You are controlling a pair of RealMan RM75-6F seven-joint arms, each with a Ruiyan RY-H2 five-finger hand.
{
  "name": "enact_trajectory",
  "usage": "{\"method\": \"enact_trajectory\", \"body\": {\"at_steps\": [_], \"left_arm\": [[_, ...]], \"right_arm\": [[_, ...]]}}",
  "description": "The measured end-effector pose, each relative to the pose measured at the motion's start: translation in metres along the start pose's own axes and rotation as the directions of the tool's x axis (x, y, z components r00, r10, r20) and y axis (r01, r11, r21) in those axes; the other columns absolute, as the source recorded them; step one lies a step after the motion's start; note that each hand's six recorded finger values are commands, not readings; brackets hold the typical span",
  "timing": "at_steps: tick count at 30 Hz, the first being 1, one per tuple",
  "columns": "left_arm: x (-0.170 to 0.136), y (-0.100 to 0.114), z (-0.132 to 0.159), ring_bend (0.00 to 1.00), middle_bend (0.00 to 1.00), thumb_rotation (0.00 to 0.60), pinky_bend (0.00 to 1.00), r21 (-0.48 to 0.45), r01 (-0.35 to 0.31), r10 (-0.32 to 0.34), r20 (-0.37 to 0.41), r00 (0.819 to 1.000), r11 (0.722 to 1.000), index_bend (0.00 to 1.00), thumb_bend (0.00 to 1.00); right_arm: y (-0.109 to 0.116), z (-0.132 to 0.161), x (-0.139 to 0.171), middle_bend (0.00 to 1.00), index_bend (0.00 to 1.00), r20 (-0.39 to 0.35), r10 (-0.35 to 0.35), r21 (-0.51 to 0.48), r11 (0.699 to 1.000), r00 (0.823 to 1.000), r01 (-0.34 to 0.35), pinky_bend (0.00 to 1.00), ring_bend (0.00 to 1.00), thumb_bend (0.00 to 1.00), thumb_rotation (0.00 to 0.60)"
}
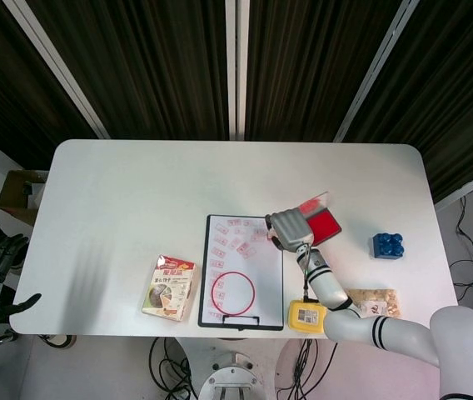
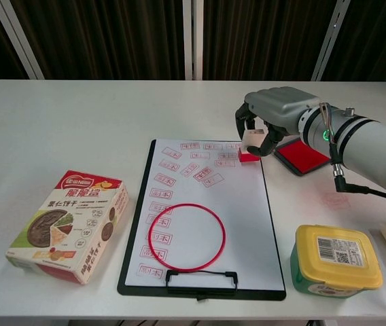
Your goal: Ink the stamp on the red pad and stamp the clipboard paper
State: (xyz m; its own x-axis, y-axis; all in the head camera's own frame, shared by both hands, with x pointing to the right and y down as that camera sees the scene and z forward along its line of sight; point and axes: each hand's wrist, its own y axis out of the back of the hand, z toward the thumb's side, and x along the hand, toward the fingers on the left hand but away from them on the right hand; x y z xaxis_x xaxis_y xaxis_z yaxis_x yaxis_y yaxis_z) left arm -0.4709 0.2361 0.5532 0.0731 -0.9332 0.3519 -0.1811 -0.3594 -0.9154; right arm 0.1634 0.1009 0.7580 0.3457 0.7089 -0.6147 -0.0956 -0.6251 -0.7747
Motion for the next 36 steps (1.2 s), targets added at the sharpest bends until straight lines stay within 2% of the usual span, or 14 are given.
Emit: {"method": "enact_trajectory", "body": {"at_steps": [36], "left_arm": [[-0.002, 0.000, -0.003, 0.07, 0.09, 0.600, 0.16, -0.004, 0.000, 0.000, -0.005, 1.000, 1.000, 0.10, 0.00]], "right_arm": [[-0.022, 0.003, -0.004, 0.88, 1.00, 0.015, 0.030, 0.047, 0.998, 0.999, -0.031, 1.00, 0.89, 0.48, 0.600]]}}
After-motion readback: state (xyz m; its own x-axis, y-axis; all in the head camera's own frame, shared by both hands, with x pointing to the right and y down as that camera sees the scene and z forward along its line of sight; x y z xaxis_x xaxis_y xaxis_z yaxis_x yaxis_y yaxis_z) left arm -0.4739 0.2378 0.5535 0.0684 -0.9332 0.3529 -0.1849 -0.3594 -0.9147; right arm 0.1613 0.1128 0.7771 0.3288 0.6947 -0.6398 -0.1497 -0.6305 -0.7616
